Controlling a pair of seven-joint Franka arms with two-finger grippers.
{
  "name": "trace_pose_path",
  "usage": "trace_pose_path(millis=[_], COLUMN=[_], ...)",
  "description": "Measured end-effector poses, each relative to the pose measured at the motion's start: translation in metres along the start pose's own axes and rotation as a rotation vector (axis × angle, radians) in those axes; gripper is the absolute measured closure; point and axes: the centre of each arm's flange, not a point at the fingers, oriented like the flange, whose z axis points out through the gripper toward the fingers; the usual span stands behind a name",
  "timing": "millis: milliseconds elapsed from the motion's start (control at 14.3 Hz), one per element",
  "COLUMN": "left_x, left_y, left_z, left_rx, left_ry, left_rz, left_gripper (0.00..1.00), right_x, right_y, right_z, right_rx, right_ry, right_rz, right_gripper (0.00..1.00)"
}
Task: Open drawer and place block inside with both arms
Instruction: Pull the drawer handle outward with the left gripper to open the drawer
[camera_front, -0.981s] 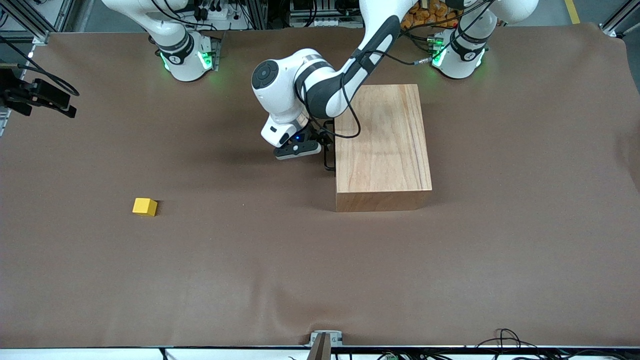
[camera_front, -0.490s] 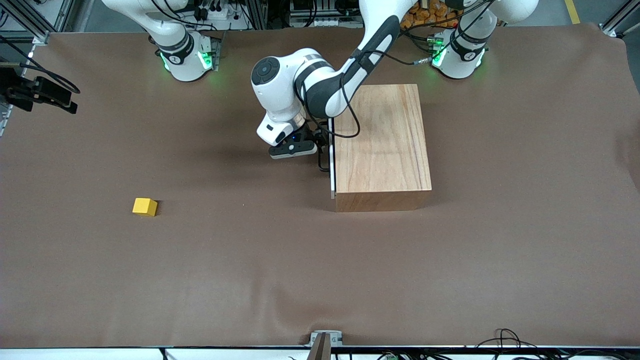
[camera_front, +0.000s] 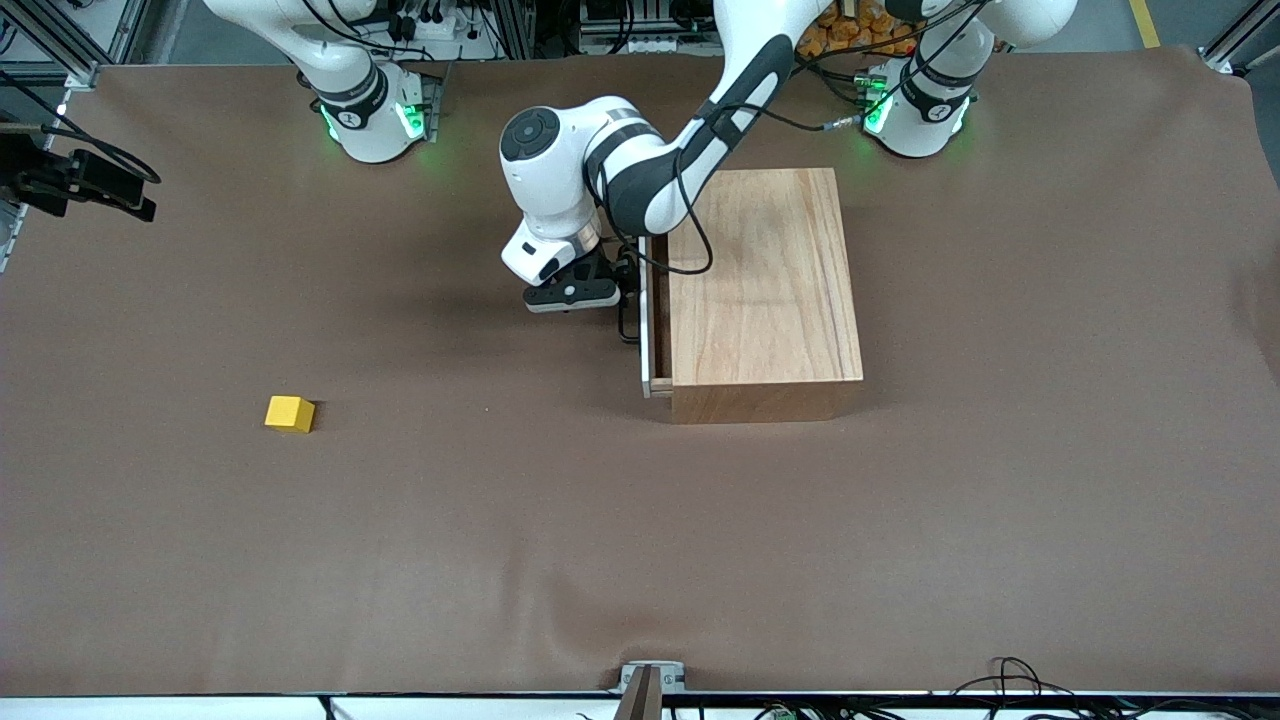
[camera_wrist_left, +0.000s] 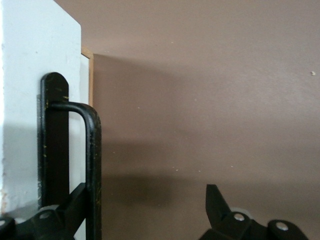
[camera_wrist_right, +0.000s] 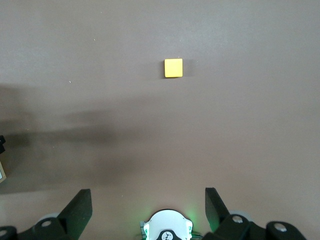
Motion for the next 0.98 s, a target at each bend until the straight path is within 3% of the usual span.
trace_pose_path(millis=[981], left_x=[-0.018], left_y=[0.027], left_z=[-0.006], left_rx=[-0.129], left_ry=[0.042], left_rz=[0.035], left_gripper=[0.00], right_x=[0.003], right_y=[0.001], right_z=[0.012], right_rx=[-0.002], right_ry=[-0.029], right_rz=[0.002], right_gripper=[0.00])
